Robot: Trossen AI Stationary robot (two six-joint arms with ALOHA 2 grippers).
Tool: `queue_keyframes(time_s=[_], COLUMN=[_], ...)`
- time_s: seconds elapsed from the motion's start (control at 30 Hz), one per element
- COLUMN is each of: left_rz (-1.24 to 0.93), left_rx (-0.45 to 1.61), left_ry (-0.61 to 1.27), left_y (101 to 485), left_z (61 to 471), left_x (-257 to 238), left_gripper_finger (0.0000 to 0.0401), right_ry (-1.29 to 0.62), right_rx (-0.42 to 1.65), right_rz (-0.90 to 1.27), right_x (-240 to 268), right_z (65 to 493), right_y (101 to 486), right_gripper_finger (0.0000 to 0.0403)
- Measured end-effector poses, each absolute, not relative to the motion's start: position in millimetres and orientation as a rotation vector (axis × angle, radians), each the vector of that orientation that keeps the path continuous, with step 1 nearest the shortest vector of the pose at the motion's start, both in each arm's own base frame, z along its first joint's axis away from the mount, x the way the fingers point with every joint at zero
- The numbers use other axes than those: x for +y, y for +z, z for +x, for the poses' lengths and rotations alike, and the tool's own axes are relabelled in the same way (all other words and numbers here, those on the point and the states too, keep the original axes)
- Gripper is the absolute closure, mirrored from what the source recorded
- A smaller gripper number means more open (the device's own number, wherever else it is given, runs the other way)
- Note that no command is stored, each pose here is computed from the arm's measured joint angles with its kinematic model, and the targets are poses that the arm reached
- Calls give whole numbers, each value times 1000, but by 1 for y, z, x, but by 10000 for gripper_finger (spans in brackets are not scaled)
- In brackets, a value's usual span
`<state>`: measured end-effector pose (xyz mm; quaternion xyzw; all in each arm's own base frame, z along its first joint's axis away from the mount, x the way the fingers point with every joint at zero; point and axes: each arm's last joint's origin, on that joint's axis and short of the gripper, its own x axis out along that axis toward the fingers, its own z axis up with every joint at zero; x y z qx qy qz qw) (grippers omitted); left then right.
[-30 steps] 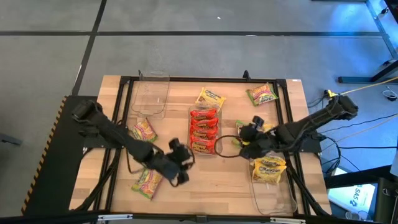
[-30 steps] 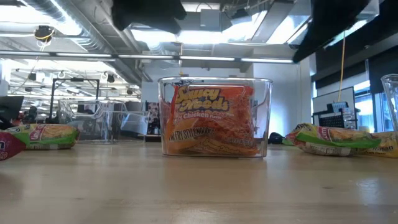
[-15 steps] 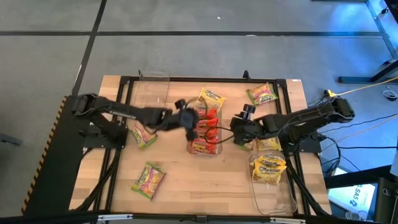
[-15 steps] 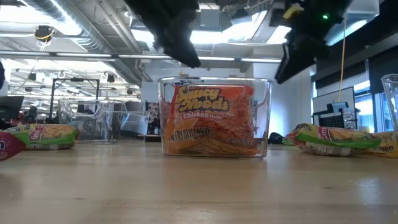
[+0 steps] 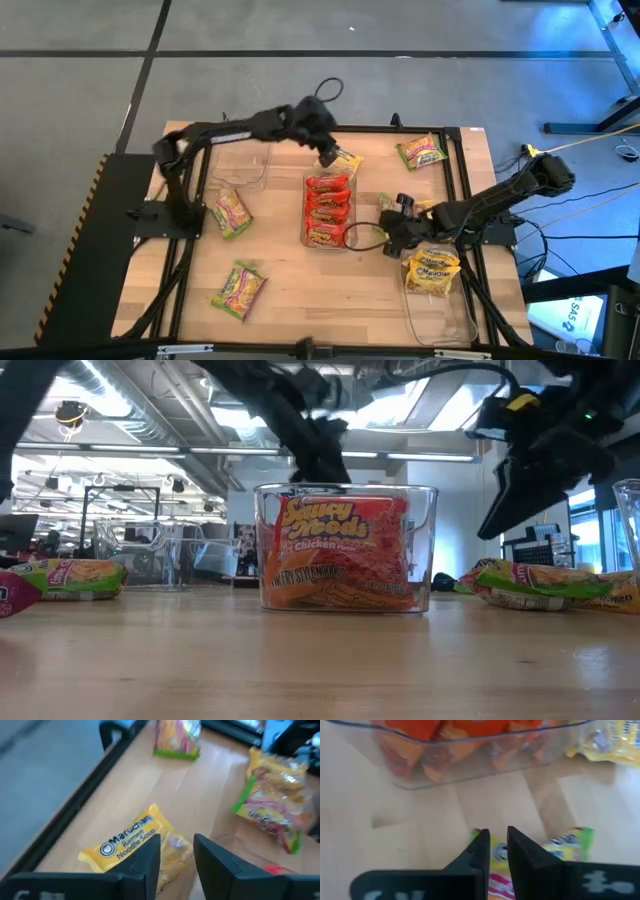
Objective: Sort Maruchan noodles
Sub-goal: Move the yellow noodle pack on the table
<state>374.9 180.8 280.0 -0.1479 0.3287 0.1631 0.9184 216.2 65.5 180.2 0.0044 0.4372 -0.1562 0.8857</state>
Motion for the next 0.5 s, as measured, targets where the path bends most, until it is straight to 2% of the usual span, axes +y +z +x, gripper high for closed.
queue_keyframes(time_s=[0.23, 0.4, 0.5], left_rz=[-409, -536, -567], left_rx=[829, 896, 927], left_ry=[296, 187, 187], left_y=[237, 207, 195], left_z=[410, 420, 420], left_x=[235, 255, 263], left_gripper_finger=[312, 312, 313], right_ry=[-321, -344, -354], right_rx=[821, 784, 759], right_rz=[66, 87, 94], right_x=[74, 73, 73], right_z=[210, 208, 208], right_y=[165, 159, 159], right_gripper_finger=[366, 367, 368])
